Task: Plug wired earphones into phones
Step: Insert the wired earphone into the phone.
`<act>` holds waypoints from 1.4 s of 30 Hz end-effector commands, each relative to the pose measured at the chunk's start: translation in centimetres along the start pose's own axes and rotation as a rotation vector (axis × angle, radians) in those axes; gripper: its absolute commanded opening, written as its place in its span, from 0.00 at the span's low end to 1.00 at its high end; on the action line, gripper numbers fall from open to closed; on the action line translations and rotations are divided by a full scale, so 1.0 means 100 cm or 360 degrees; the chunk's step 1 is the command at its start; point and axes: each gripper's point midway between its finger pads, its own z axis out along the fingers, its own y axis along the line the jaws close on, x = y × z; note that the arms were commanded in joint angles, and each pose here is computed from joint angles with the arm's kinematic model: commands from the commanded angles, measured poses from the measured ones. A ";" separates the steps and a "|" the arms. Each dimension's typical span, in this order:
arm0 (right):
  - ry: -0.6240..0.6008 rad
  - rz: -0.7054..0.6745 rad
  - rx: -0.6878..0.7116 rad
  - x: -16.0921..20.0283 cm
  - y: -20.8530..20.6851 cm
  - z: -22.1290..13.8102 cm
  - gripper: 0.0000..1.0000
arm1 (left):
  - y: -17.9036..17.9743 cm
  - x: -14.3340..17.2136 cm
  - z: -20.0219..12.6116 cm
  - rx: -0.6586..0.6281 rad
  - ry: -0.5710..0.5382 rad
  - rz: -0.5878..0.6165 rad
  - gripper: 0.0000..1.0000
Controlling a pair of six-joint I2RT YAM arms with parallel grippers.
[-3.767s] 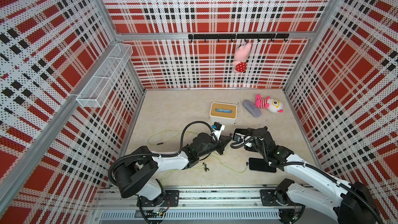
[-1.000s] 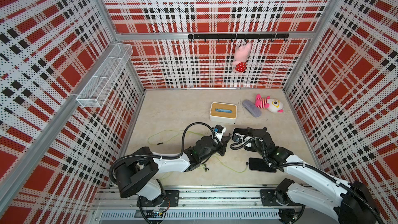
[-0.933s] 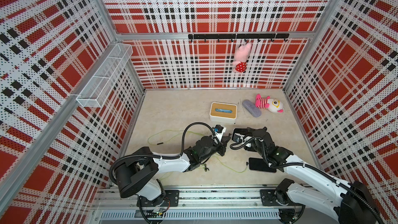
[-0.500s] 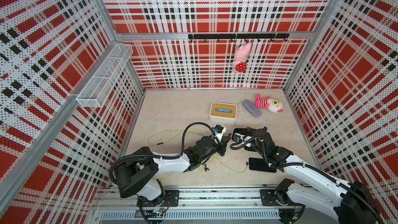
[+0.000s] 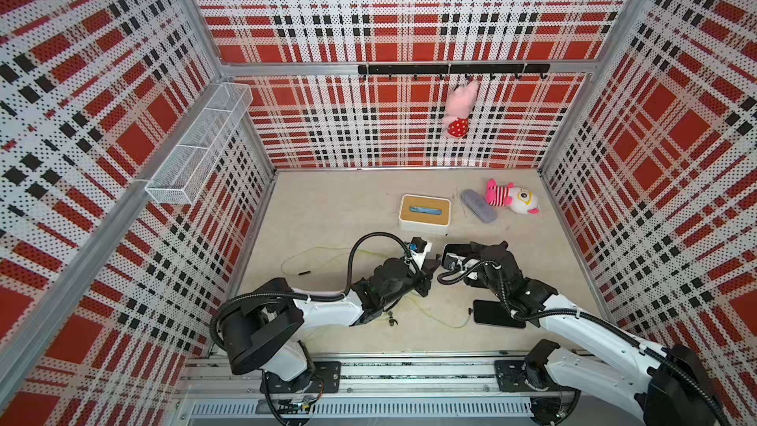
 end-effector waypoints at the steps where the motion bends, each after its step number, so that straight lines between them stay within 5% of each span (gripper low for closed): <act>1: -0.0082 -0.0009 0.0047 -0.012 -0.006 -0.002 0.37 | -0.002 -0.004 0.004 0.0030 -0.0001 -0.0009 0.00; 42: -0.0007 -0.0481 0.0088 -0.011 0.009 -0.010 0.37 | -0.009 0.020 0.020 0.0214 0.0217 0.0004 0.00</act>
